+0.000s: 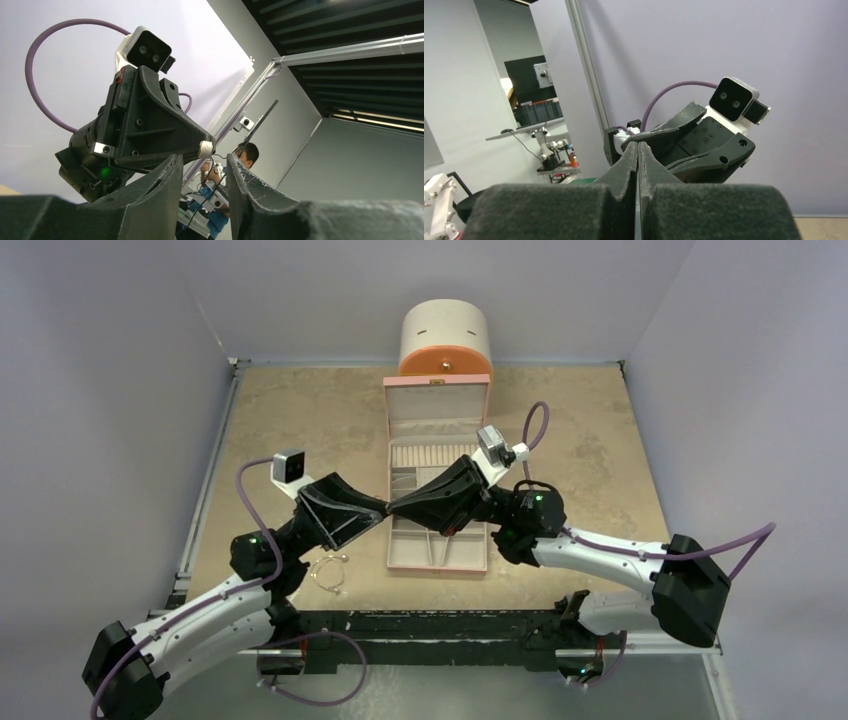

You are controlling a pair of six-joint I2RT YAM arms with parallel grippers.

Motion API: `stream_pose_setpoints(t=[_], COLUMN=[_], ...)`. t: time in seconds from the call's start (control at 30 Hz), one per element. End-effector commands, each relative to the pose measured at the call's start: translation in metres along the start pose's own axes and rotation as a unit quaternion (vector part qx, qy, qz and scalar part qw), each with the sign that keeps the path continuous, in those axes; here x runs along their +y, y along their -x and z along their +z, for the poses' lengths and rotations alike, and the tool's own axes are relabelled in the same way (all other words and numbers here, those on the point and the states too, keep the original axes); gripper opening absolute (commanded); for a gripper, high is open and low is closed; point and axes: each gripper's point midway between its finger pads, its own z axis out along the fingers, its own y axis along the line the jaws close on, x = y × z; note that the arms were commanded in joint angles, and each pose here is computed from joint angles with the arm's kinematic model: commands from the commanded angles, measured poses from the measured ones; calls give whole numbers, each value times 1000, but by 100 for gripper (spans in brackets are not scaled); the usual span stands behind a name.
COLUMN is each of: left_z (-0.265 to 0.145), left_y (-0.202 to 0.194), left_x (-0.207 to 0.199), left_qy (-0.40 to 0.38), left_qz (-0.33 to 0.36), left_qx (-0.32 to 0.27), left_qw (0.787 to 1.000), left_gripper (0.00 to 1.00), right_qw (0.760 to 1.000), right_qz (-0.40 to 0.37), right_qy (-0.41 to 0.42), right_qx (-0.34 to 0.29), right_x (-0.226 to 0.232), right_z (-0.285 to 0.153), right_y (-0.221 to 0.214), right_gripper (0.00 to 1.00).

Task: Organize the mixed jewelry
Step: Pick up the jewelry from the jewelry box.

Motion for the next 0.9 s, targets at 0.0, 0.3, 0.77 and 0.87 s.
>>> stream_pose_setpoints(t=[0.0,0.3,0.77,0.87], left_z=[4,4,6,7], left_y=[5,4,5,5], left_x=[-16,-17,-19,-20], left_qy=[-23,-23,-22,-22], left_qz=[22,23,34,33], left_qx=[-6,-4,0,1], left_qw=[999,999,999,999], left_gripper=[39,41,41,41], right_qw=[999,1000,1000,1000], right_qz=[-25,-17,-4,-3], right_qy=[20,16,6,1], right_qx=[-20,-15,-9,-10], right_x=[13,9,7,5], right_z=[7,5,-3,-4], right_y=[16,9,0,0], right_gripper=[0,0,0,0])
